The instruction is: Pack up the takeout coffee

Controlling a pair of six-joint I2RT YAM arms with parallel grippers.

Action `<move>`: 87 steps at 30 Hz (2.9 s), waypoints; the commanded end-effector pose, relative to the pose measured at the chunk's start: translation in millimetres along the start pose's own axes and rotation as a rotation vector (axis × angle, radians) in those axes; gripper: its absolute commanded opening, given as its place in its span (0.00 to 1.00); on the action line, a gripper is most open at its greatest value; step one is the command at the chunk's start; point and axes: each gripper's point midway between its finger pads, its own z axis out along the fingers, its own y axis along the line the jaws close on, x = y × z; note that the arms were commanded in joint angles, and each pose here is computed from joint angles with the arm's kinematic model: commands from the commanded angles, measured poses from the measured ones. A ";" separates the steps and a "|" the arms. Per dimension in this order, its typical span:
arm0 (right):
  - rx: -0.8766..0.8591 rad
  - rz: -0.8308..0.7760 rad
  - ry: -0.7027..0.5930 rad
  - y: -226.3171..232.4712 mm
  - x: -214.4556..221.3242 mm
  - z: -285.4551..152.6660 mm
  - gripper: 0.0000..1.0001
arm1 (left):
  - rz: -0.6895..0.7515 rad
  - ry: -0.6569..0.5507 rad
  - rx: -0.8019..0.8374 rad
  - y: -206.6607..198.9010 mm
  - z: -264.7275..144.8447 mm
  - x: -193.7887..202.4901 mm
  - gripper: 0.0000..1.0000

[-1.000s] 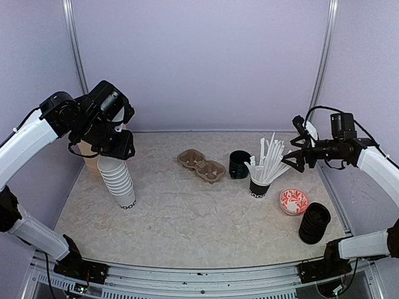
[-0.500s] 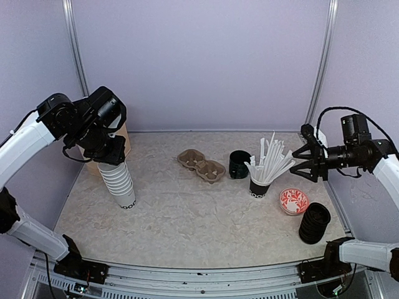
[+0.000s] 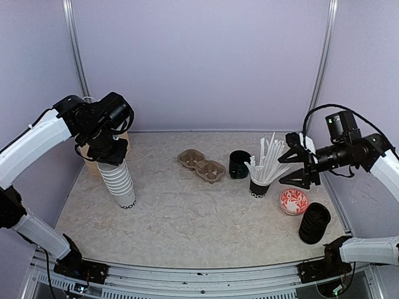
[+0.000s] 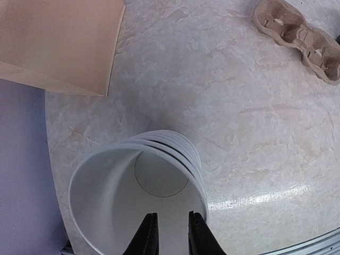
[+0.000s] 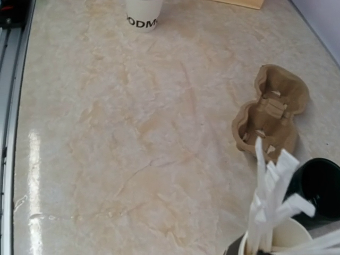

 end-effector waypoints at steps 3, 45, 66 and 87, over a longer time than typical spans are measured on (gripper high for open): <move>0.023 -0.036 0.000 -6.1 -10.9 2.5 0.68 | 0.018 0.014 0.029 -6.5 8.8 -1.0 0.21; 0.012 -0.031 0.022 -10.2 -1.0 15.3 0.67 | 0.008 0.039 -0.003 -6.5 4.6 -3.1 0.00; 0.001 -0.029 0.017 -10.3 -0.9 18.2 0.67 | 0.014 -0.062 -0.090 4.9 -0.9 -51.5 0.00; -0.114 -0.052 -0.139 -6.7 -57.3 13.2 0.68 | -0.014 -0.100 0.022 -32.4 -5.6 -70.2 0.00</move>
